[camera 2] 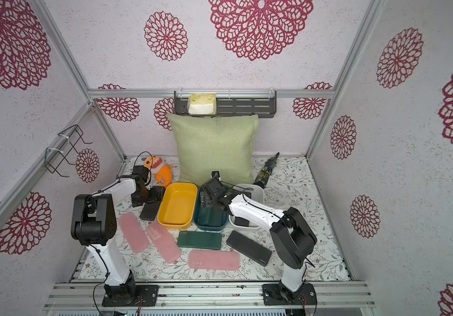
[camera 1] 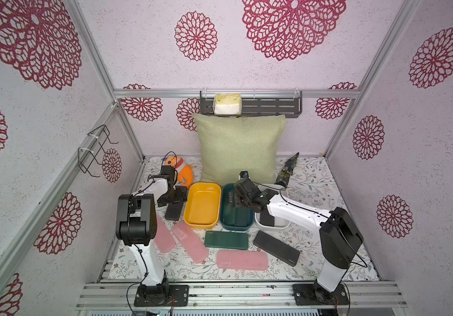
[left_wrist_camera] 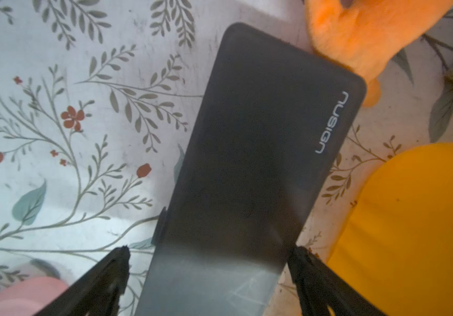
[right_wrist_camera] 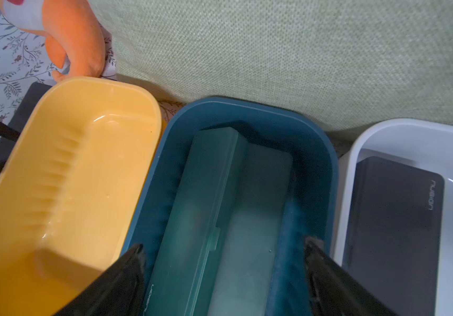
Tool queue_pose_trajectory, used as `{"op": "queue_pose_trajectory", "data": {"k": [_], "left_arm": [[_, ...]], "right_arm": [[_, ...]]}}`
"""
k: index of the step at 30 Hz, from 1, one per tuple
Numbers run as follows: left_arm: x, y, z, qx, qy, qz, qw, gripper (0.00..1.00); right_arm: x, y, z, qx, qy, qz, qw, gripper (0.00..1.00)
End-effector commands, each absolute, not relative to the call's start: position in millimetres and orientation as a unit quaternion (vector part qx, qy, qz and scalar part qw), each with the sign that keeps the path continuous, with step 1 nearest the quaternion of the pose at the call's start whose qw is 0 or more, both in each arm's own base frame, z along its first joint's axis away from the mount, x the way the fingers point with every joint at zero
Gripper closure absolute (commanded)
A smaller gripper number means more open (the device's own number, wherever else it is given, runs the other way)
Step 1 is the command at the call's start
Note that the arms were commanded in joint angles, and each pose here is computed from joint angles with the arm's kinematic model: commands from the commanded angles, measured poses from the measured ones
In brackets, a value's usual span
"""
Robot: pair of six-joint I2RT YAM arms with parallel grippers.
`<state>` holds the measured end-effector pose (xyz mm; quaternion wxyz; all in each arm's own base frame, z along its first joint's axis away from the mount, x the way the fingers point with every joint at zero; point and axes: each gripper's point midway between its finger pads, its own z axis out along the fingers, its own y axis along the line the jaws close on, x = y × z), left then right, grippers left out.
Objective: Place the pencil cases by color into the storage box
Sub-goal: Pick up the pencil case from the center of the board.
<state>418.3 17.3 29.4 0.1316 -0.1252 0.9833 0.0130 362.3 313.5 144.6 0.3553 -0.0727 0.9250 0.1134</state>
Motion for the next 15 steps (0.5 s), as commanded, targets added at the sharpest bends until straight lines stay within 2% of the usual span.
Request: {"op": "queue_pose_trajectory", "data": {"k": [1, 15], "left_arm": [[420, 23, 17, -0.122, 0.985, 0.023, 0.117, 0.03], [419, 33, 8, -0.138, 0.984, 0.053, 0.102, 0.02]], "right_arm": [[369, 321, 160, -0.066, 0.918, 0.135, 0.368, 0.08], [370, 327, 160, -0.067, 0.917, 0.145, 0.365, 0.08]]}}
